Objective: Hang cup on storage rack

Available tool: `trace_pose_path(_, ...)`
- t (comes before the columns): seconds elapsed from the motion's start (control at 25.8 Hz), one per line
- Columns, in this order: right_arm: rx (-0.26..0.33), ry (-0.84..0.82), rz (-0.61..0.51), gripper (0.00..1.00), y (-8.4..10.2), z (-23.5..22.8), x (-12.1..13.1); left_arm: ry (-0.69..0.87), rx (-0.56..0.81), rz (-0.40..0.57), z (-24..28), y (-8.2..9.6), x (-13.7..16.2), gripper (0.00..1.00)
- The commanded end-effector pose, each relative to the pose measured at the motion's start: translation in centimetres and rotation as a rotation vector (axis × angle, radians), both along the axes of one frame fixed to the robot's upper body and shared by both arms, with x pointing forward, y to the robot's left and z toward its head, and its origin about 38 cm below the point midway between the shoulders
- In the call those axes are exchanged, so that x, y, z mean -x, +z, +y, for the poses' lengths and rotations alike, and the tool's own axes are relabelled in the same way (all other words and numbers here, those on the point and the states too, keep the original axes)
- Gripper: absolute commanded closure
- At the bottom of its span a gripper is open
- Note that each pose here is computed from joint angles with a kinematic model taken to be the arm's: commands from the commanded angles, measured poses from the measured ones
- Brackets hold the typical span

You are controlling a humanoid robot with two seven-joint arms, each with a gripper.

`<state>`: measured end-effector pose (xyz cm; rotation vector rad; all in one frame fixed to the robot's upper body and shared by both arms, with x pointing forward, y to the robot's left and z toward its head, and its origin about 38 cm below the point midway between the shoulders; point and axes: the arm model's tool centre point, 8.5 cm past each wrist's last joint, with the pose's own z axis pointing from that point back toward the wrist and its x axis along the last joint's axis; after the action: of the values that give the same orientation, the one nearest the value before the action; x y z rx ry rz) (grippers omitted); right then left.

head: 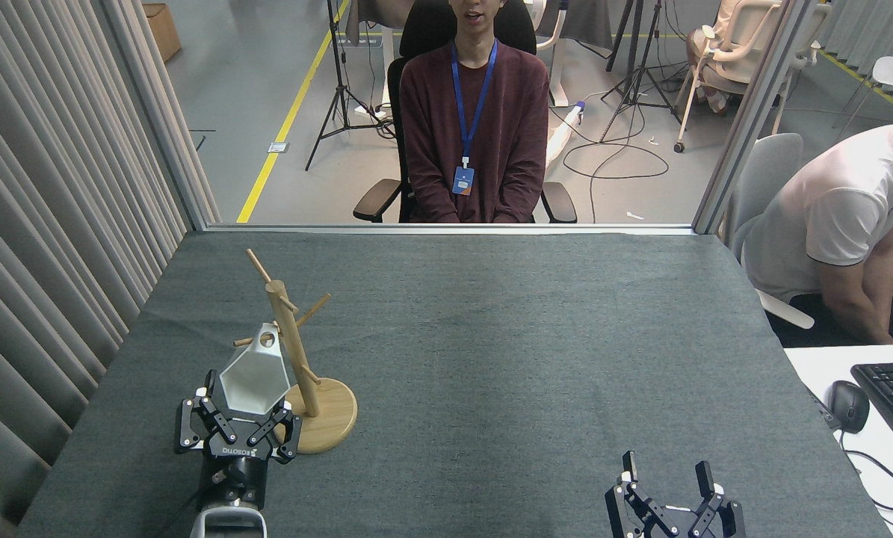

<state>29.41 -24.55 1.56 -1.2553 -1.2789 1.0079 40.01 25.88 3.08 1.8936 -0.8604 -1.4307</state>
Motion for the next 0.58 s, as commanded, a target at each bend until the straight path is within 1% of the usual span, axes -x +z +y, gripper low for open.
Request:
trace_pose_path(0.0, 0.000, 0.000, 0.002, 0.02, -0.1, 0.0, 0.0, 0.002, 0.011, 0.021, -0.1, -0.8, 0.6, 0.01)
trace_pose_path(0.08, 0.000, 0.000, 0.002, 0.02, -0.1, 0.0, 0.0, -0.001, 0.018, 0.042, 0.0, -1.4, 1.2, 0.01)
trace_pose_path(0.19, 0.000, 0.000, 0.001, 0.02, 0.0, 0.0, -0.1, 0.002, 0.025, 0.081, 0.3, -2.8, 2.9, 0.01)
trace_pose_path(0.31, 0.000, 0.000, -0.001, 0.02, 0.0, 0.0, -0.1, 0.016, 0.057, 0.090, 0.9, -3.1, 4.6, 0.01)
trace_pose_path(0.39, 0.001, 0.001, -0.001, 0.02, 0.0, 0.0, -0.1, 0.002, 0.148, 0.087, 1.2, -2.6, 5.8, 0.01)
trace_pose_path(0.54, 0.004, 0.011, -0.009, 0.02, 0.3, 0.1, -0.4, -0.063, 0.424, 0.072, 1.7, -0.7, 8.4, 0.01)
